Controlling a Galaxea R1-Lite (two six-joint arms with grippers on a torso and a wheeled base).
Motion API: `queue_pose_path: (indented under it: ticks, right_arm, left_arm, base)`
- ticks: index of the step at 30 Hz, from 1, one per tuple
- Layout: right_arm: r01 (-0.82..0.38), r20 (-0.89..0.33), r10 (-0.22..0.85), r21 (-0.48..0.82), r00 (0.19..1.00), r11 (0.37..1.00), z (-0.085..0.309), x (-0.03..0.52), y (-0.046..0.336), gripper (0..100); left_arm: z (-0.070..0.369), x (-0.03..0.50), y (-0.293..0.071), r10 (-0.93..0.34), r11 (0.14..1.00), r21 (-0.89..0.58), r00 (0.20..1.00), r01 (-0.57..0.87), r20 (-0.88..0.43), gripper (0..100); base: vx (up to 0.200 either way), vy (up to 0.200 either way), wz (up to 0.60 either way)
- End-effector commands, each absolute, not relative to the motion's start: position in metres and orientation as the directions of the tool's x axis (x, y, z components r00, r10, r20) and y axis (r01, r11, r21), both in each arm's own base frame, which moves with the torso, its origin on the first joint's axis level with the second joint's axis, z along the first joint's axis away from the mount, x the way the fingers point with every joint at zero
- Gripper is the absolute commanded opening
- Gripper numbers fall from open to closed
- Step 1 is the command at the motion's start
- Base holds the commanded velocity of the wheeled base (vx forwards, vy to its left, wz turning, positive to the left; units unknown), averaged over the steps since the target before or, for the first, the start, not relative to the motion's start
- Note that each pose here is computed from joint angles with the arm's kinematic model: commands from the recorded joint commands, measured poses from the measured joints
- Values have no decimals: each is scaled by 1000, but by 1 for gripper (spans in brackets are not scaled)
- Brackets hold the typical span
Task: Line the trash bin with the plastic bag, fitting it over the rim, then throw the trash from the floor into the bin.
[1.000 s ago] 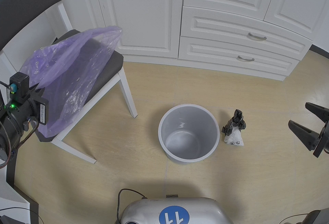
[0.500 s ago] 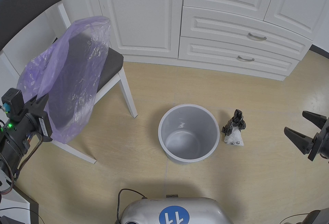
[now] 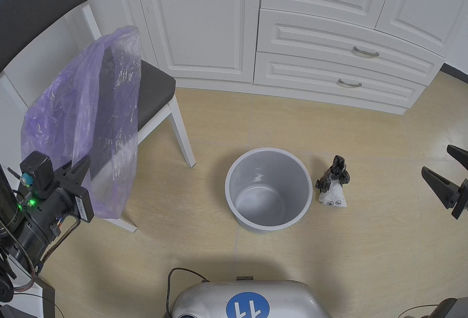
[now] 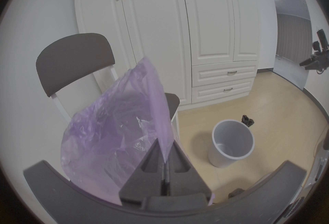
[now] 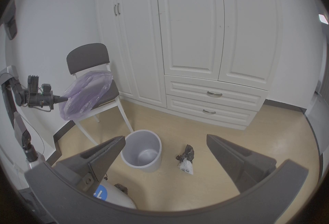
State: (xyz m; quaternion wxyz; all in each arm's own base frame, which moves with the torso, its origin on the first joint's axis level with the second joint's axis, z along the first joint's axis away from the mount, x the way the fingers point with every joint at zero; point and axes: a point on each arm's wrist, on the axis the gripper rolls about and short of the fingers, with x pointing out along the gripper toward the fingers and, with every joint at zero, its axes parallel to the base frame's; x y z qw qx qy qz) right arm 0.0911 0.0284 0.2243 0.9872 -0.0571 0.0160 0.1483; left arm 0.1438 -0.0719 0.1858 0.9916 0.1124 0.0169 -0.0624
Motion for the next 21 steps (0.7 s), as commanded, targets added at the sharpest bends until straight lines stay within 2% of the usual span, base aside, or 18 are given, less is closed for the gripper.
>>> queue_pose_path:
  ticks: [1,2,6,10,15,18,20,21]
  right_arm:
    - [-315,-34,314,-127,949,940,226,84,28,100]
    - [-381,-86,373,-120,924,917,221,97,38,100]
    - [-449,-204,427,-74,881,891,208,134,63,100]
    - [-440,-185,424,-51,886,897,205,166,78,100]
    - [-436,-210,421,-29,882,900,191,169,80,100]
    - [-432,-183,423,-9,887,902,197,171,80,100]
    - [-436,-180,428,-10,886,900,199,172,81,100]
    - [-438,-188,428,-11,884,899,197,172,82,100]
  left_arm:
    - [197,157,-83,-136,966,217,990,138,-27,0]
    - [200,170,-98,-169,961,218,985,172,-34,0]
    - [190,174,-119,-234,944,223,970,243,-63,0]
    - [184,178,-132,-271,934,220,960,280,-69,0]
    - [178,182,-137,-278,935,207,957,289,-81,0]
    - [182,185,-142,-390,907,145,918,396,-69,0]
    - [192,190,-147,-498,856,138,866,498,-42,0]
    - [201,195,-154,-577,804,152,816,574,-32,0]
  base:
    - [0,0,0]
    - [0,0,0]
    - [0,0,0]
    - [0,0,0]
    - [0,0,0]
    - [0,0,0]
    - [0,0,0]
    - [0,0,0]
